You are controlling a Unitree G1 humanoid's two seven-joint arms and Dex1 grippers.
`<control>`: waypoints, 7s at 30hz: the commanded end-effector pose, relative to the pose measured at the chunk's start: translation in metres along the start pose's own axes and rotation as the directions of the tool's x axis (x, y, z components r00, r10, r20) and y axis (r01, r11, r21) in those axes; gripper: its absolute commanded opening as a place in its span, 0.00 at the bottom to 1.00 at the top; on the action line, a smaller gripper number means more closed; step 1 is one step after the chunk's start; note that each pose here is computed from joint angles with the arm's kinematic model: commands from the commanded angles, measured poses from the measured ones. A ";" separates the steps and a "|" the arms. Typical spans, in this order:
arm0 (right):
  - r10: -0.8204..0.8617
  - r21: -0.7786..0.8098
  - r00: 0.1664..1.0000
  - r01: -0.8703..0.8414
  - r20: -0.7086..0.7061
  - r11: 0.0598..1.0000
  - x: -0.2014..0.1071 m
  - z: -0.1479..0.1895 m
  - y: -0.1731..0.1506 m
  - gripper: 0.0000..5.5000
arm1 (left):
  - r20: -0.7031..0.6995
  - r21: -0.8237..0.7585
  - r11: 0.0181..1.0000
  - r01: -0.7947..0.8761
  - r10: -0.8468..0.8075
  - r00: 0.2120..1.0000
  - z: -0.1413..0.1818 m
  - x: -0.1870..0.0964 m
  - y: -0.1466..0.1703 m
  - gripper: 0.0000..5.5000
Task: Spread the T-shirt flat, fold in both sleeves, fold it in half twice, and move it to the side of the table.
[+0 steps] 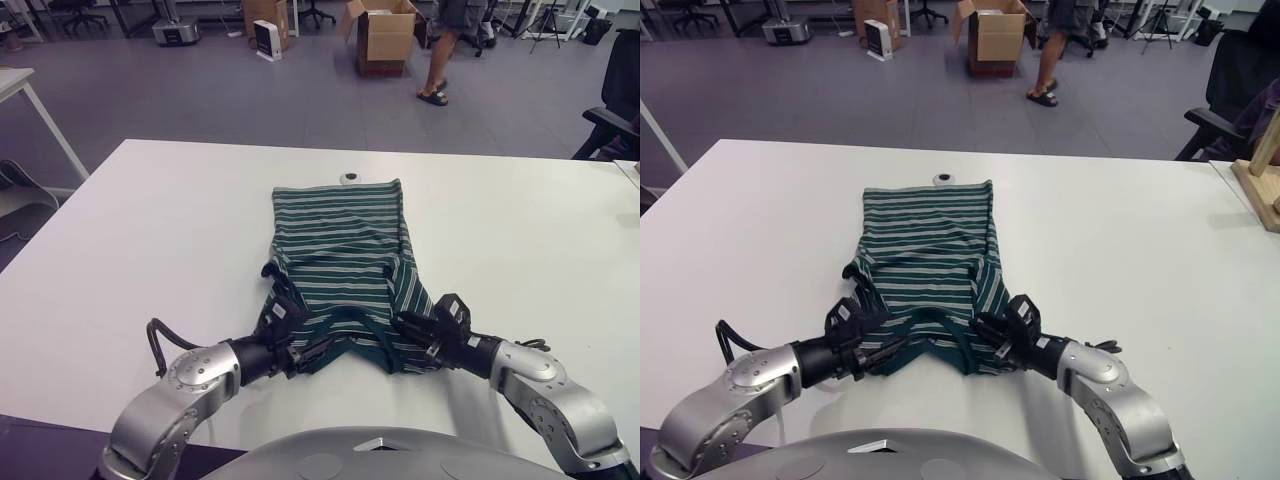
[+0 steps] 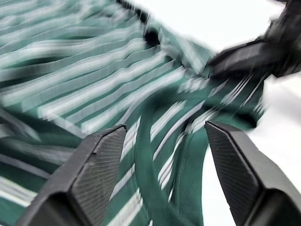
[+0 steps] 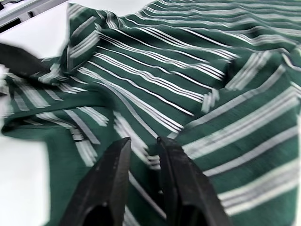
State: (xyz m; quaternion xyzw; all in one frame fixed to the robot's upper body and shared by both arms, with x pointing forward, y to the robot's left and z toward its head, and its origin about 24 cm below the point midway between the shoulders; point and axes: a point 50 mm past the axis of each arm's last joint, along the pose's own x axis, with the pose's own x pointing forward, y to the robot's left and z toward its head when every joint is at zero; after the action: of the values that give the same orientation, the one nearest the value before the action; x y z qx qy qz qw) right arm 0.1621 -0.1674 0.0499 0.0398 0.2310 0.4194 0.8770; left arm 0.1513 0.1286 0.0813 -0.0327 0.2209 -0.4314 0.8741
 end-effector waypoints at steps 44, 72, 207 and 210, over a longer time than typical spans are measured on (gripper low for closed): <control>0.143 -0.661 0.845 -0.498 -0.515 0.561 -0.058 0.001 -0.056 0.60 | -0.457 0.533 0.721 0.443 -0.196 0.868 -0.009 -0.072 0.047 0.93; 0.207 -0.662 0.841 -0.524 -0.499 0.536 -0.036 0.015 -0.056 0.01 | -0.610 0.539 0.683 0.493 -0.087 0.788 -0.066 -0.053 0.078 0.13; 0.212 -0.596 0.758 -0.625 -0.617 0.504 -0.043 0.012 -0.063 0.03 | -0.488 0.675 0.438 0.594 -0.339 0.805 -0.027 0.065 0.049 0.33; 0.210 -0.596 0.760 -0.623 -0.615 0.506 -0.043 0.012 -0.064 0.02 | -0.502 0.656 0.424 0.625 -0.374 0.780 -0.031 0.061 0.046 0.24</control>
State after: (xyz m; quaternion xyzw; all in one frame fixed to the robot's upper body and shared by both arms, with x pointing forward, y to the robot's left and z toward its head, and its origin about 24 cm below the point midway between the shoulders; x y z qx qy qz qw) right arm 0.1908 -0.2389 0.0629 -0.3850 0.2002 0.6764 0.5952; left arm 0.2132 0.1025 0.0369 0.3457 0.0505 -0.7124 0.6086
